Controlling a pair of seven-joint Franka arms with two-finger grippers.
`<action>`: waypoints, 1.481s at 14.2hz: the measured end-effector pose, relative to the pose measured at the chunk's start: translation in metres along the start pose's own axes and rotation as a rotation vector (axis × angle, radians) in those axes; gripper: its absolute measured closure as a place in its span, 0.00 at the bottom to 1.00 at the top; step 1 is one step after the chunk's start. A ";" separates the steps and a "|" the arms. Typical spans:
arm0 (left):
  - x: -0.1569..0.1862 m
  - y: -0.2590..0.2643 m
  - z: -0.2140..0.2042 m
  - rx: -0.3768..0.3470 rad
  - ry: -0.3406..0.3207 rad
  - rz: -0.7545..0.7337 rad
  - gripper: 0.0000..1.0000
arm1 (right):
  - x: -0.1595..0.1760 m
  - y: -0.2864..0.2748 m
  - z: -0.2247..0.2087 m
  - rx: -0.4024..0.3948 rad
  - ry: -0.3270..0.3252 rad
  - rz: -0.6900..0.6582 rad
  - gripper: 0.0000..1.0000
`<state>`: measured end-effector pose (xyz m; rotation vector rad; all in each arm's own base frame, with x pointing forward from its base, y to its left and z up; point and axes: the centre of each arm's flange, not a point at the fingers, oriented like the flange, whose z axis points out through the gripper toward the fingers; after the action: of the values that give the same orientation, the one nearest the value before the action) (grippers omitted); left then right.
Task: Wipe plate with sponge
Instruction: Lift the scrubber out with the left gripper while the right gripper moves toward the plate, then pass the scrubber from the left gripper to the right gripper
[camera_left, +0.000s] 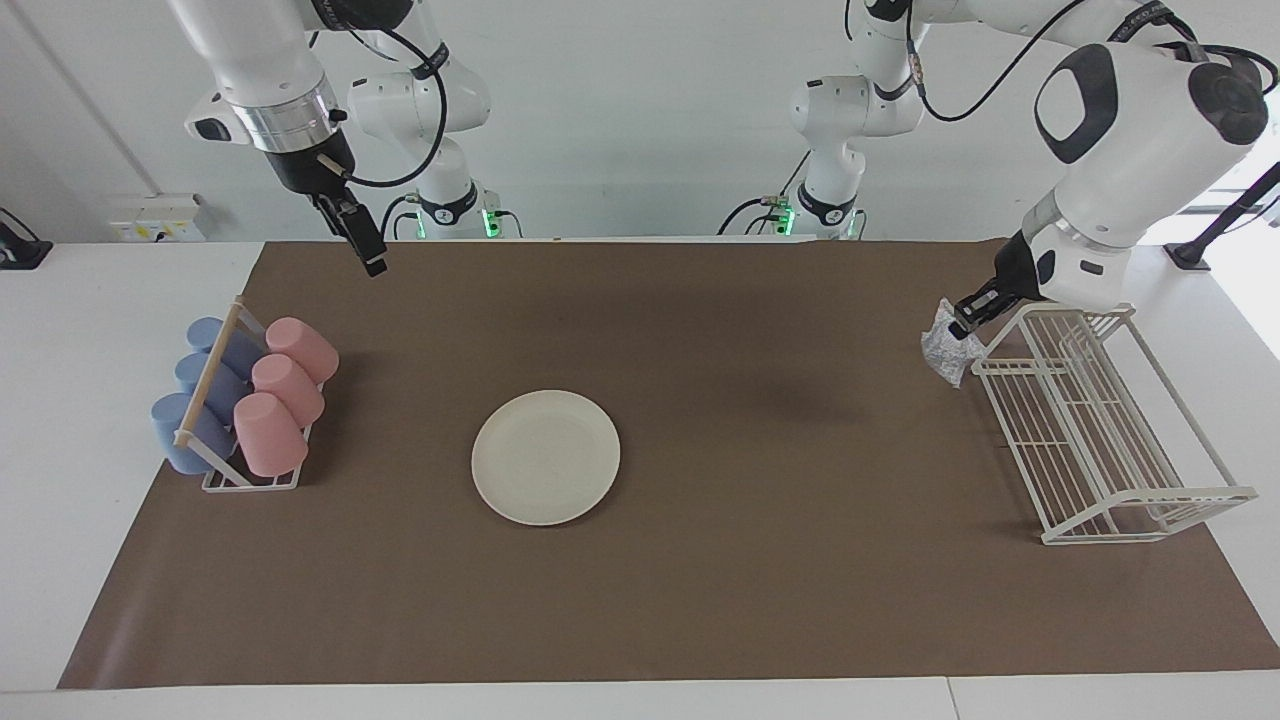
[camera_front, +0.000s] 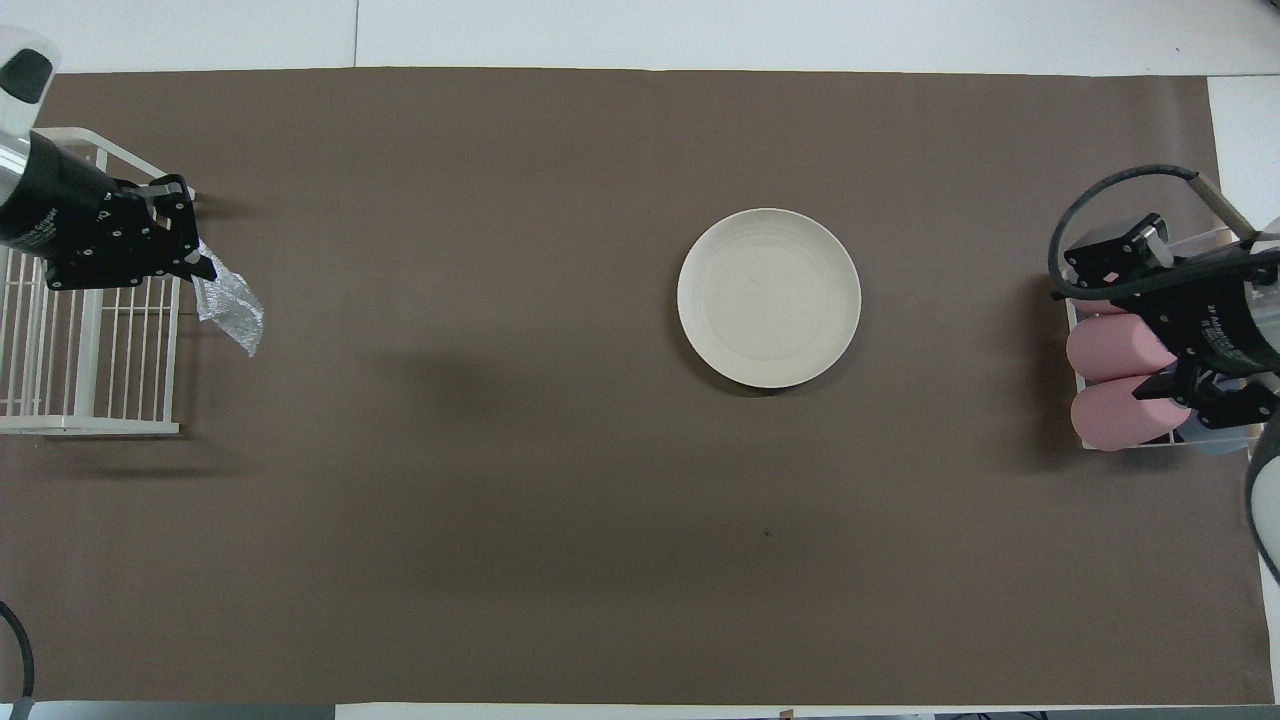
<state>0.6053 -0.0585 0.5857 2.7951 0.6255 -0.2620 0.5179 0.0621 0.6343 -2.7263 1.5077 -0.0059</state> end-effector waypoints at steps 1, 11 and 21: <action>0.001 -0.004 -0.007 -0.091 -0.041 -0.015 0.97 | -0.008 -0.005 -0.001 0.012 0.004 0.065 0.00; -0.086 -0.005 0.065 -0.660 -0.421 0.182 0.97 | -0.027 -0.014 0.011 0.066 -0.086 0.239 0.00; -0.164 0.034 0.162 -1.042 -0.352 0.416 0.97 | -0.210 -0.100 0.015 0.039 -0.082 0.369 0.00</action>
<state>0.4546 -0.1996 0.4777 1.7445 0.0288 -0.2355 0.4912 0.2940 0.6233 -2.3461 1.9340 0.0808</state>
